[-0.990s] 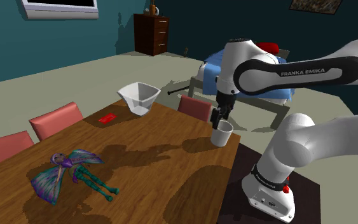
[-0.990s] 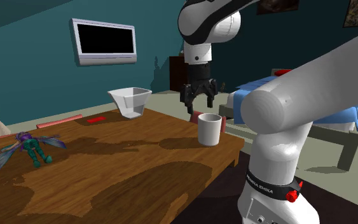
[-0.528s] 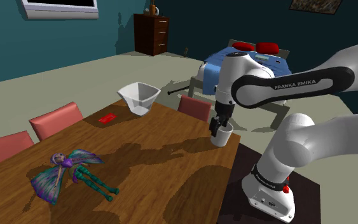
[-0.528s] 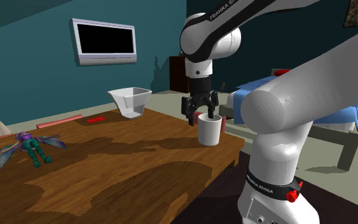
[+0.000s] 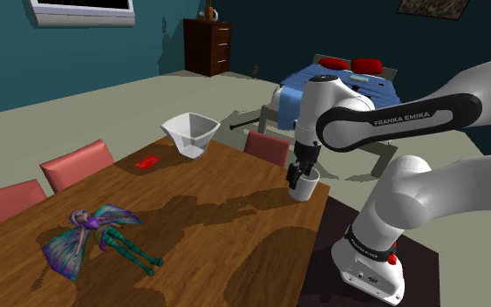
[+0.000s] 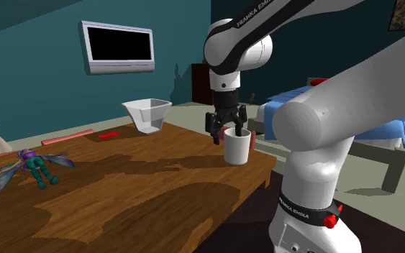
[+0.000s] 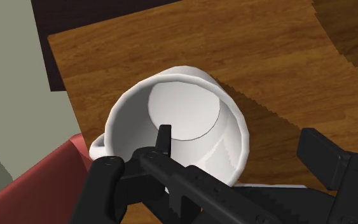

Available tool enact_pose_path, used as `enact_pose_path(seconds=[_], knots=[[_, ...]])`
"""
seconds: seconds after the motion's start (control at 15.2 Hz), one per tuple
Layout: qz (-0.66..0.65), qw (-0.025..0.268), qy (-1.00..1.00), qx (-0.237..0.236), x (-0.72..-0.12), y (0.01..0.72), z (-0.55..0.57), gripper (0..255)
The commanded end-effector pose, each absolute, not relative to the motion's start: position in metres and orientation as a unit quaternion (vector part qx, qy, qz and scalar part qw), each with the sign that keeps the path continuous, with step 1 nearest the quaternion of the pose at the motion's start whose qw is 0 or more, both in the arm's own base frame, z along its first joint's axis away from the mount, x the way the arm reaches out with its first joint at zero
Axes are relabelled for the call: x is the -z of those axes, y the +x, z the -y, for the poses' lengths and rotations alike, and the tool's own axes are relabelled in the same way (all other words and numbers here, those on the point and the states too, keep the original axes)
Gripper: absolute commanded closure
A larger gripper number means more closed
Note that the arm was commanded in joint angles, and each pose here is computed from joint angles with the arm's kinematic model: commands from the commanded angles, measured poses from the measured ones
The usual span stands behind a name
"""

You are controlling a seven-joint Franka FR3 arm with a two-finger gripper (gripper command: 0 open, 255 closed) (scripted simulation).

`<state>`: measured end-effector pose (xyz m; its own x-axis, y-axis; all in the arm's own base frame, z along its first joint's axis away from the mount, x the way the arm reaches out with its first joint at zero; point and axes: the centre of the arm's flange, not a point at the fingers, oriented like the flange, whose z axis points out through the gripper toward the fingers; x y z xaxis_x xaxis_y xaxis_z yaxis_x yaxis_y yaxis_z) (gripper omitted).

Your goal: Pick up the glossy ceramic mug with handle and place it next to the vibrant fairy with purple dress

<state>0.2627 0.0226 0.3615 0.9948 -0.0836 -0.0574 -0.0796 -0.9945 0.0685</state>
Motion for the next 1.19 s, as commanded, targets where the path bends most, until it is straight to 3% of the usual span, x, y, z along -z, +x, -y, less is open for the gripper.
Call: enact_pose_path(seconds=[0.0, 0.59, 1.12], knots=[[0.041, 0.033, 0.998, 0.03, -0.361, 0.263, -0.023, 255], [0.041, 0.033, 0.998, 0.03, -0.361, 0.263, -0.023, 255], [0.041, 0.033, 0.998, 0.03, -0.404, 0.263, -0.023, 255]])
